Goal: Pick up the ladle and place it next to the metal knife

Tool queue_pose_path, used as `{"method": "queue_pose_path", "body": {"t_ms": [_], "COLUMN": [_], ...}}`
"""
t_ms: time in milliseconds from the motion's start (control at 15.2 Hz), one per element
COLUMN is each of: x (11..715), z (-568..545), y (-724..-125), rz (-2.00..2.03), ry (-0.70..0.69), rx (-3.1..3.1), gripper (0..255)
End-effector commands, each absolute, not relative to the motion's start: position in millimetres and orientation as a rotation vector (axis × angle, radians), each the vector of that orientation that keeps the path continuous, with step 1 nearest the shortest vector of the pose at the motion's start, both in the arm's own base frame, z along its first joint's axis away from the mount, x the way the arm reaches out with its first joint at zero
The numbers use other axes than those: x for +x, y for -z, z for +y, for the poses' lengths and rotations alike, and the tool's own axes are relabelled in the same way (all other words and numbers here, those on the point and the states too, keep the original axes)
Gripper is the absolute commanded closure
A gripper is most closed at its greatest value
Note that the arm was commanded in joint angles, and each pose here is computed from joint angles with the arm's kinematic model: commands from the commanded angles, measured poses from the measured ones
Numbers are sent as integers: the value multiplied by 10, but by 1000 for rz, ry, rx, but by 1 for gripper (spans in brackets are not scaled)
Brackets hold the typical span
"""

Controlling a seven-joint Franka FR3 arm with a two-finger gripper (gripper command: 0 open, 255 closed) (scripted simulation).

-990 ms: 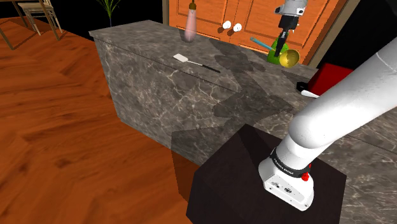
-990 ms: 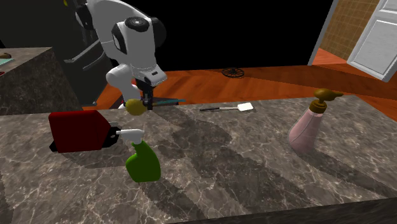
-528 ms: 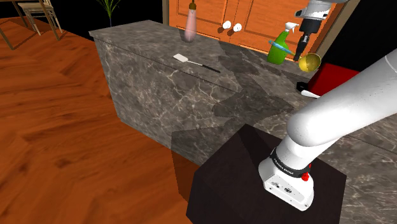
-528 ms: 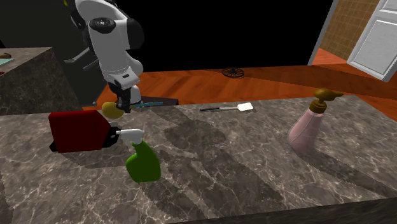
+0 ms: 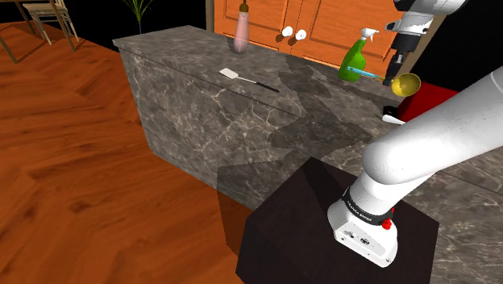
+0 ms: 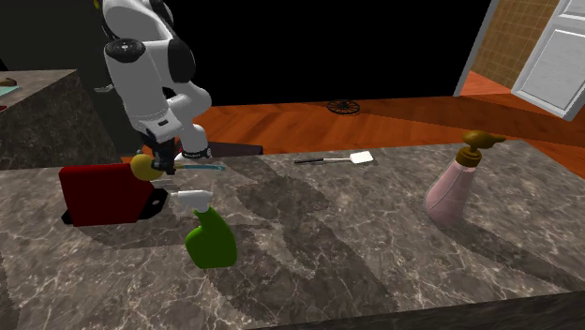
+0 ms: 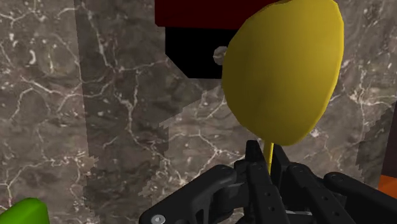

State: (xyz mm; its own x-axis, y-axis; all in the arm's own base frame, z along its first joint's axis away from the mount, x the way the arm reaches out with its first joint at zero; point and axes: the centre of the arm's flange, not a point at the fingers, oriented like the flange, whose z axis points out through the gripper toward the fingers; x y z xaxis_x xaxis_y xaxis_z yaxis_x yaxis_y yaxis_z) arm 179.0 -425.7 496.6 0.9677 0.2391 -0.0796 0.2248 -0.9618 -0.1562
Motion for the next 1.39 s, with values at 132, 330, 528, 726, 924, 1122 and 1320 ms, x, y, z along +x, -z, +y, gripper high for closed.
{"method": "queue_pose_path", "body": {"t_ms": [132,330,528,726,924,1122,1320], "x": [1773,1773,1773,1773,1773,1773,1773], "z": [-4260,-4260,-4260,-4260,-4260,-4260,-4260], "y": [-4751,-4593,-4434,-4276,-4118,-4026,-4026], "rz": [-349,-349,-349,-349,-349,-349,-349], "ry": [-149,-149,-149,-149,-149,-149,-149], "rx": [-2970,-2970,-2970,-2970,-2970,-2970,-2970], "gripper": [255,255,255,255,255,255,255]}}
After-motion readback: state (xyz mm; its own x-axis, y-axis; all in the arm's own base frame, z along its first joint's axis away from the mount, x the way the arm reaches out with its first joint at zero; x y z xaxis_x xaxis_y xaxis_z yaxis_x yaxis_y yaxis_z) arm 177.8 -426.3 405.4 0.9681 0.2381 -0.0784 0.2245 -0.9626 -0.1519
